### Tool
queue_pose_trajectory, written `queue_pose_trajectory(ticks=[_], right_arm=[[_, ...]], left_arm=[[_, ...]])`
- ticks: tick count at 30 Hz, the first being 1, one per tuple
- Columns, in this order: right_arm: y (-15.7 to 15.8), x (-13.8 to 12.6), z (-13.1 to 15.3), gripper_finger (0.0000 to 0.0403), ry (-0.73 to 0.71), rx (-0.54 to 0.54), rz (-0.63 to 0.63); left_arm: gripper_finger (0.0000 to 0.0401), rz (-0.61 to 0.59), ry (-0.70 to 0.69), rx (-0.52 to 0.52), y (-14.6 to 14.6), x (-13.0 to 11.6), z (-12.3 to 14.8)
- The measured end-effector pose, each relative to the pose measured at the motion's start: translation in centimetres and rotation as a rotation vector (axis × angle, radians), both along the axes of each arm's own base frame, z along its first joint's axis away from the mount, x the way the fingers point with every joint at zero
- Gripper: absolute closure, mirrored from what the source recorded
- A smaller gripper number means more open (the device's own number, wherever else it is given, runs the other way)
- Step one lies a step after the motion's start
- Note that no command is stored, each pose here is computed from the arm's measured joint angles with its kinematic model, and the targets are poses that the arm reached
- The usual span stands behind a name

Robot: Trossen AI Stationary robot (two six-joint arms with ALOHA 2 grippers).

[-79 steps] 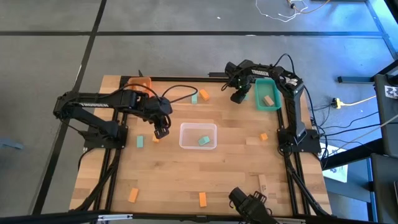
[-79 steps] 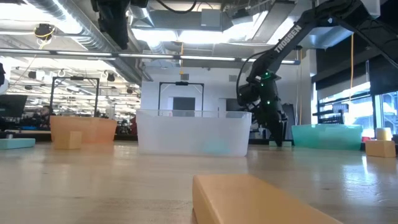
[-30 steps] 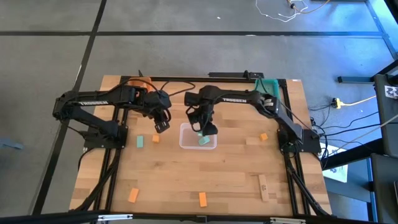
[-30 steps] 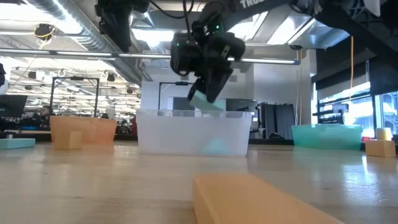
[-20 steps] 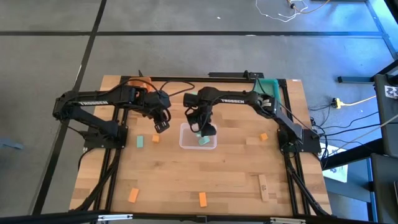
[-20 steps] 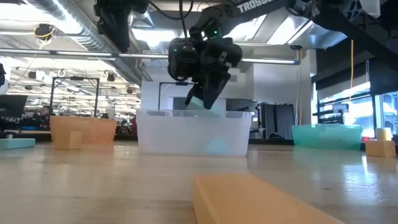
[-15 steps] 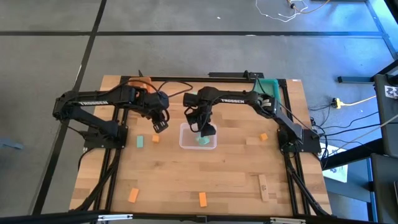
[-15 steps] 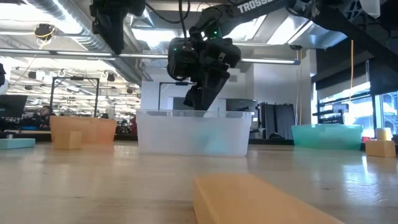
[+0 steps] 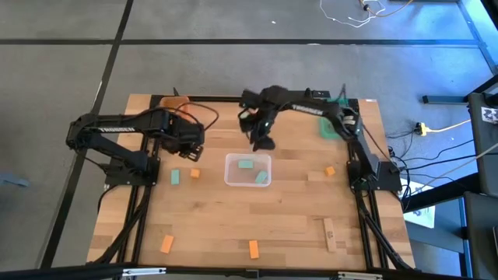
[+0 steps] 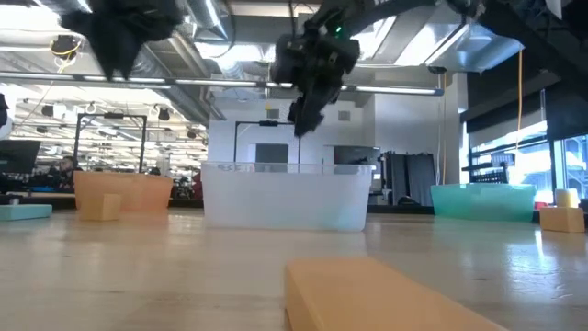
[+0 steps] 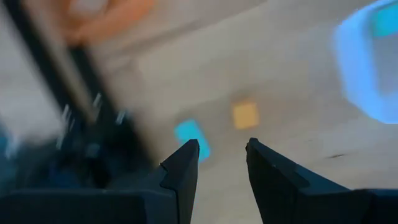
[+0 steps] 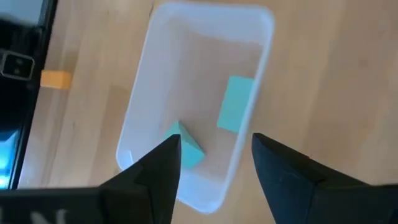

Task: Sort & place blocks by color
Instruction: Put the blue block into the transparent bin

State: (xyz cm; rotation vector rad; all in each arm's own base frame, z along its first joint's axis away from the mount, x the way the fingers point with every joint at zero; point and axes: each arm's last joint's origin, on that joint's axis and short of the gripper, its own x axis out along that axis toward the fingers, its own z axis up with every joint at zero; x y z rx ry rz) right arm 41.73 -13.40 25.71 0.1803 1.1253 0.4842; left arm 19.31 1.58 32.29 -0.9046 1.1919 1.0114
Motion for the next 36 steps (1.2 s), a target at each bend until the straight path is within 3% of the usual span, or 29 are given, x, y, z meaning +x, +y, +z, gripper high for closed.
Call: queue_pose_trajectory(ticks=[4,8,15,27,36], right_arm=[[-1.0,-1.4,3.1,0.0206,-0.092,-0.035,-0.031],[-1.7,-2.3,4.9,0.0206,-0.160,-0.064,-0.054],[-3.0,-3.2,5.9,0.0206,-0.190,-0.081,-0.092],[-4.6,-3.9,5.9,0.0205,-0.187,-0.084,-0.135],[-4.6,-4.0,5.9,0.0205,-0.186,-0.084,-0.135]], left_arm=[[0.0274,0.166,0.047,-0.023,-1.1,-0.4,-0.2],[0.0274,0.246,0.057,-0.013,-2.2,-0.5,-1.1],[0.0274,0.203,0.104,-0.028,-4.1,-0.6,-4.5],[0.0274,0.326,0.156,-0.102,-5.1,-1.7,-11.5],[0.0274,0.331,0.210,-0.081,-4.8,-3.0,-14.3]])
